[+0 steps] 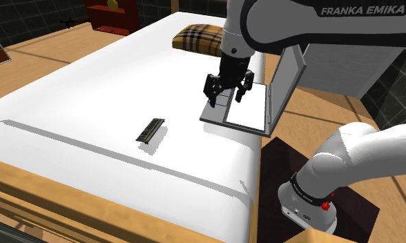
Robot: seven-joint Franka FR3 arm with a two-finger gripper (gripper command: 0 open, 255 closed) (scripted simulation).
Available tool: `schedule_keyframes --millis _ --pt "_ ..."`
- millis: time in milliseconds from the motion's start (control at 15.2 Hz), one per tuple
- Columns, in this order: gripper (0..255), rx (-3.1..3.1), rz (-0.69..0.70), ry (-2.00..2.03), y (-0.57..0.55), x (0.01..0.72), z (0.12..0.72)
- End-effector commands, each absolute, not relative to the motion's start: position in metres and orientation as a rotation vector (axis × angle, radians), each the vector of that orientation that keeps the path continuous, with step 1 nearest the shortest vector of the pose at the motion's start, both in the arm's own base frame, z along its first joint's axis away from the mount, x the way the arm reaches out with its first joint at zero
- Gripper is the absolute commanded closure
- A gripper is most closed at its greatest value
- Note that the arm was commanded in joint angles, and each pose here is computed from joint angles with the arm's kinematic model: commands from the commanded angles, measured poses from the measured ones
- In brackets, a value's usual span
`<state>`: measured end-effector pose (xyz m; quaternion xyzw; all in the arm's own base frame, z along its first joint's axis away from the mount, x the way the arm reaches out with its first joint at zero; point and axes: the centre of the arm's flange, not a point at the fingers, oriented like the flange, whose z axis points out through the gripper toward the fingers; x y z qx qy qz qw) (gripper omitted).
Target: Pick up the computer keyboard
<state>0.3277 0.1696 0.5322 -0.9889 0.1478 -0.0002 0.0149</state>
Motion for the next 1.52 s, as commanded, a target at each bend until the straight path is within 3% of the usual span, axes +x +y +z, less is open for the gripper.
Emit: schedule_keyframes --millis 0,1122,1452 --pt "0 -3.077 -0.018 0.567 0.199 0.332 0.526" --pt "0 -2.956 -0.166 1.417 0.392 0.463 0.462" --pt "0 -2.946 -0.172 1.45 0.398 0.47 0.438"
